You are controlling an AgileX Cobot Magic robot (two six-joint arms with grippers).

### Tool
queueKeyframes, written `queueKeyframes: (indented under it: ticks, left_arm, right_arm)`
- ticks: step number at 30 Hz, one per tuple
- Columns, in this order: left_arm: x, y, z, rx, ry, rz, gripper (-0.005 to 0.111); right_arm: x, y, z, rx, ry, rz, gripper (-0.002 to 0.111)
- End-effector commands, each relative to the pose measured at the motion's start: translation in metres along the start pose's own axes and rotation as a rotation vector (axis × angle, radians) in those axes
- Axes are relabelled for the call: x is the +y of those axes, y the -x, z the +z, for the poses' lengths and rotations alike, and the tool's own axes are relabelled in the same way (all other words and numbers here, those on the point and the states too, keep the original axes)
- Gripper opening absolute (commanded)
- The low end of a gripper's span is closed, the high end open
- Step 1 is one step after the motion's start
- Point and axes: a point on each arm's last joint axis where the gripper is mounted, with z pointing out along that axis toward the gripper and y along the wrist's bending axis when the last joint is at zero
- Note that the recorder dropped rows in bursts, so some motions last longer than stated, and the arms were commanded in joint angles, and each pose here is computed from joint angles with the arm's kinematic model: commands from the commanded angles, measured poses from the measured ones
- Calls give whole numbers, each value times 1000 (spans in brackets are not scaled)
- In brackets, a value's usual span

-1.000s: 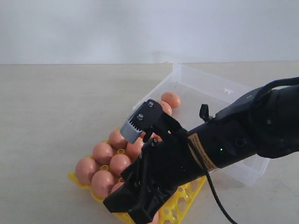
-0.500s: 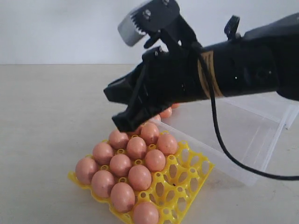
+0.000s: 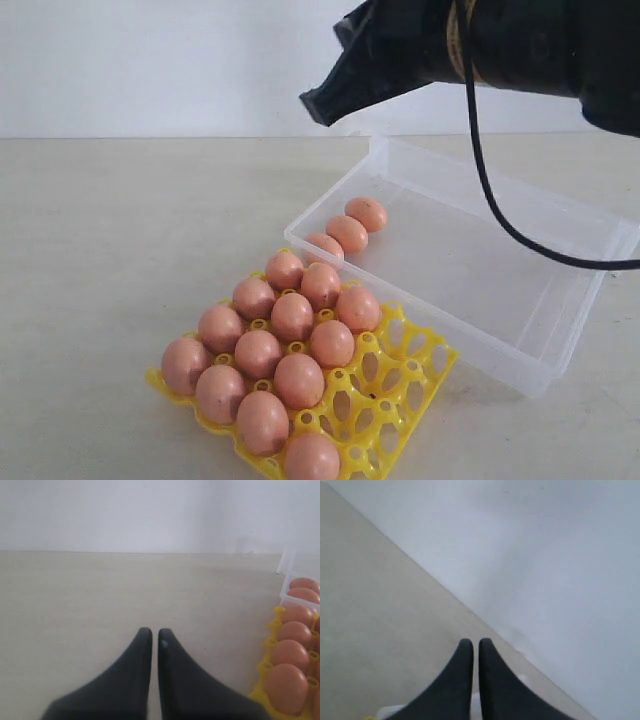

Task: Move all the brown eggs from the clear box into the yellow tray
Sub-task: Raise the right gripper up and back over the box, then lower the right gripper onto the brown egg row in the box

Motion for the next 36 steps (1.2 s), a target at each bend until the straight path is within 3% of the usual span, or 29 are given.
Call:
queueKeyframes:
  ticks: [1,6,9,14,18,22,29,36]
  left_arm:
    - [0,-1,0,-3,-4,3,4]
    - [0,-1,0,-3,-4,3,4]
    - [0,-1,0,-3,-4,3,4]
    - [0,-1,0,-3,-4,3,4]
    - [0,-1,0,-3,-4,3,4]
    - [0,-1,0,-3,-4,3,4]
    - [0,-1,0,-6,-4,3,4]
    - [0,-1,0,-6,-4,3,4]
  right_arm:
    - [-18,-9,3,112,-171,47,0]
    - [-28,-47,40,440,-116,147,0]
    - [-38,-68,66,648,-3,226,0]
    - [-47,-83,102,846,255,353,0]
    - [-50,-93,126,946,339,353,0]
    - [-46,-104,152,929,403,276,4]
    - [-46,-109,172,861,425,179,46]
    - [-50,-112,192,709,322,176,48]
